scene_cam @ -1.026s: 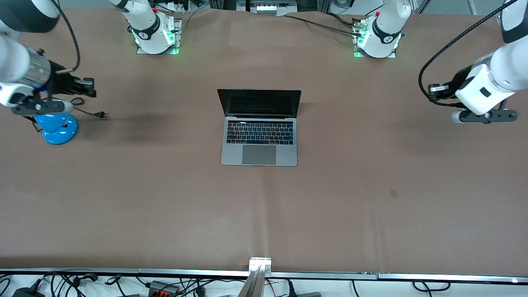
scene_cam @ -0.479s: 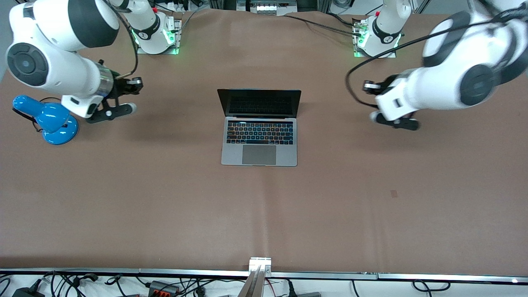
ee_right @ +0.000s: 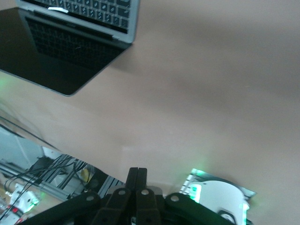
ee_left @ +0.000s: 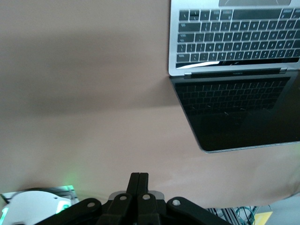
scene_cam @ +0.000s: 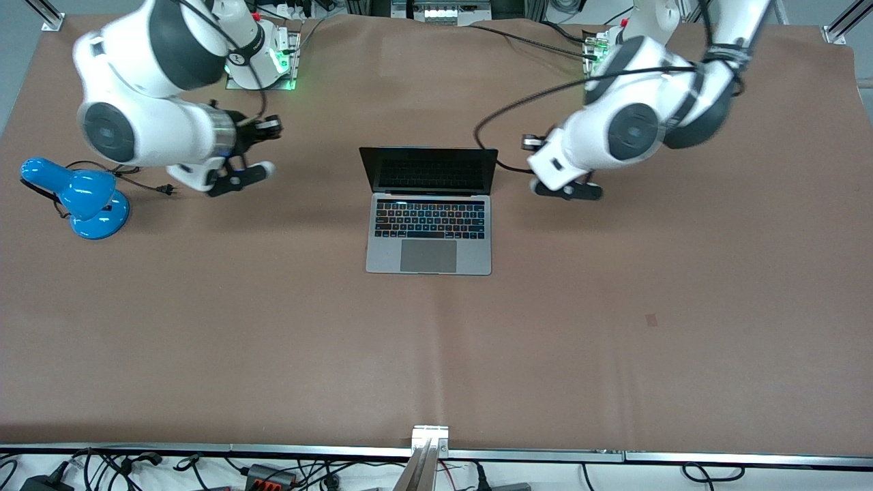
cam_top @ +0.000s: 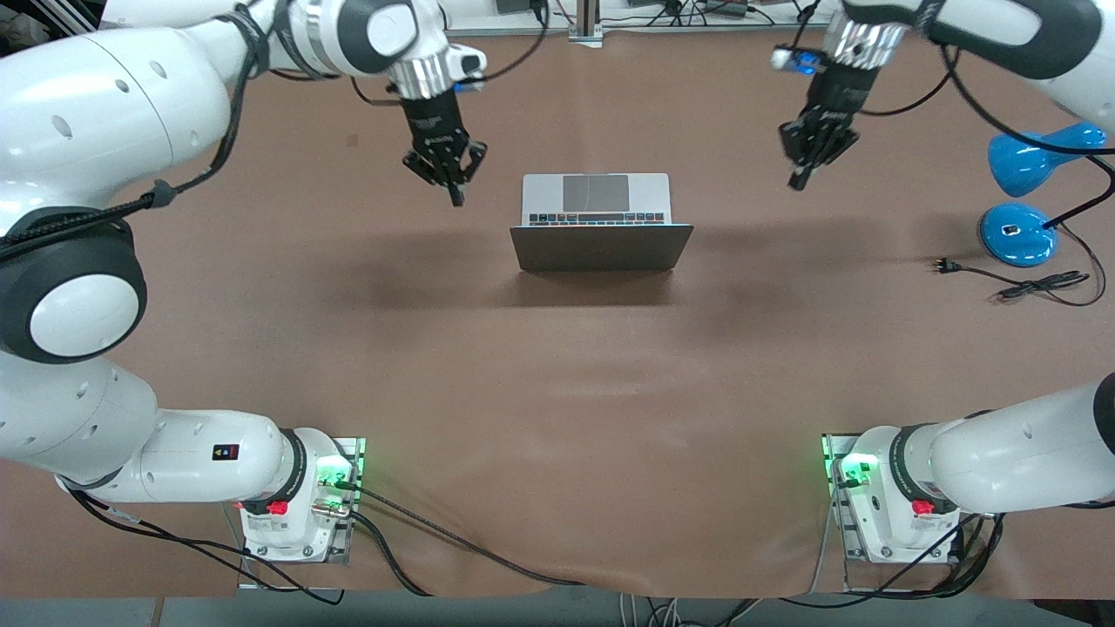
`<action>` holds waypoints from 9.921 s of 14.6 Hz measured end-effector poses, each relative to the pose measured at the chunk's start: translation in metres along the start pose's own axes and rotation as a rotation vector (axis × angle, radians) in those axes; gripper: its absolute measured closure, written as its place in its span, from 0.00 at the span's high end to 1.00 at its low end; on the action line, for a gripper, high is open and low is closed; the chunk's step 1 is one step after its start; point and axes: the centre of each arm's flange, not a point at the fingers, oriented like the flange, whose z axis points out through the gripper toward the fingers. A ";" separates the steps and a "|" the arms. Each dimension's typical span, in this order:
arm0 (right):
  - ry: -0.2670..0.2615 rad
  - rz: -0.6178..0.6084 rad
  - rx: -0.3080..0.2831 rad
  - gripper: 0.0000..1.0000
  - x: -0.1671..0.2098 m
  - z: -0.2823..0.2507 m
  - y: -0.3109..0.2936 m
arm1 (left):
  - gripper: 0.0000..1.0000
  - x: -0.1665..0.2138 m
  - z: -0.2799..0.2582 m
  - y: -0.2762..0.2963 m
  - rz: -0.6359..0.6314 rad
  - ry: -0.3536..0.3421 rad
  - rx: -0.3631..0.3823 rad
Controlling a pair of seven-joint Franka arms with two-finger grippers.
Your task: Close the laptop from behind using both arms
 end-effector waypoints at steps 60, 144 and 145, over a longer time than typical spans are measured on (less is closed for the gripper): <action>0.367 0.256 -0.027 0.01 0.239 0.162 -0.018 | 0.01 0.144 0.172 0.073 0.053 0.518 -0.188; 0.538 0.269 -0.294 1.00 -0.077 -0.202 0.185 | 1.00 0.015 -0.212 -0.254 -0.214 0.420 0.054; 0.537 0.270 -0.294 1.00 -0.078 -0.203 0.185 | 1.00 0.015 -0.212 -0.254 -0.214 0.420 0.054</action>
